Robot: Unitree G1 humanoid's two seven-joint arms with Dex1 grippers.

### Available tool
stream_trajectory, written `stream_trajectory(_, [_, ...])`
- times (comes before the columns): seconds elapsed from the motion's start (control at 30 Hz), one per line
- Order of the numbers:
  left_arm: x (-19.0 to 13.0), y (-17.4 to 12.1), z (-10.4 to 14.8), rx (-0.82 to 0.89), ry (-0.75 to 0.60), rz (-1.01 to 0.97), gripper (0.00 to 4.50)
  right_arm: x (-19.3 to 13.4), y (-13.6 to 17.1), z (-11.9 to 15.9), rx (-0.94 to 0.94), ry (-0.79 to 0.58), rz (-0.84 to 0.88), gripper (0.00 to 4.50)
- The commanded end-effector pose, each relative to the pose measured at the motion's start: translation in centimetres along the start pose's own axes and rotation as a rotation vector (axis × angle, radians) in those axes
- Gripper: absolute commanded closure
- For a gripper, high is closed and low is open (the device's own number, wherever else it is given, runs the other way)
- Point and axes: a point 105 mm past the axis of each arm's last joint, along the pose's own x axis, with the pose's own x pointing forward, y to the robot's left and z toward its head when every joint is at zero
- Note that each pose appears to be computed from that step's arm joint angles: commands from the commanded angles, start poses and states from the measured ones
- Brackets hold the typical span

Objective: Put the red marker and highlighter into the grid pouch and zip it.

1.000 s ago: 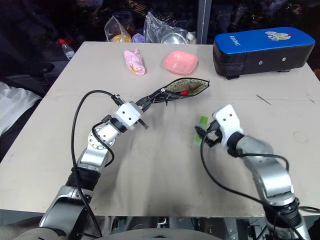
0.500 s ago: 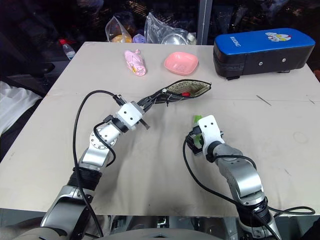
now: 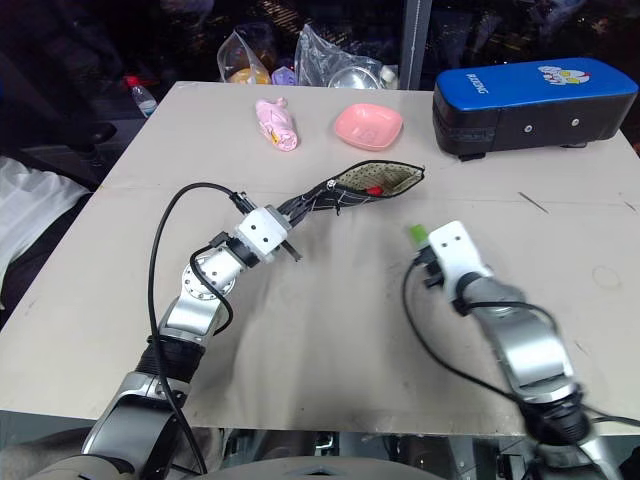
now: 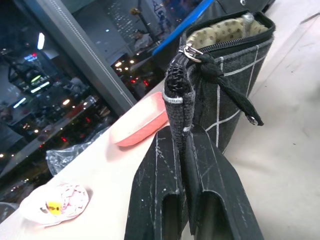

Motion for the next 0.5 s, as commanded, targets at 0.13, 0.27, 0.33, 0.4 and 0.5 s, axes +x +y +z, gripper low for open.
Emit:
stream_trajectory(0.13, [0.5, 0.4, 1.5, 0.025, -0.058, -0.016, 4.50, -3.3, -2.3, 8.0, -0.471, -0.315, 0.098, 3.73])
stream_trajectory(0.27, [0.8, -0.2, 1.8, 0.040, -0.078, -0.055, 4.50, -3.1, -2.6, 9.1, -0.695, -0.349, 0.155, 3.73])
stream_trajectory(0.33, [1.0, -0.4, 2.1, 0.050, -0.091, -0.072, 4.50, -2.4, -2.4, 9.3, -0.796, -0.353, 0.188, 3.73])
stream_trajectory(0.4, [1.1, -0.6, 2.3, 0.061, -0.102, -0.087, 4.50, -1.8, -2.1, 9.4, -0.868, -0.360, 0.220, 3.73])
stream_trajectory(0.5, [1.2, -0.8, 2.7, 0.075, -0.119, -0.103, 4.50, -0.8, -1.7, 9.8, -0.948, -0.380, 0.250, 3.73])
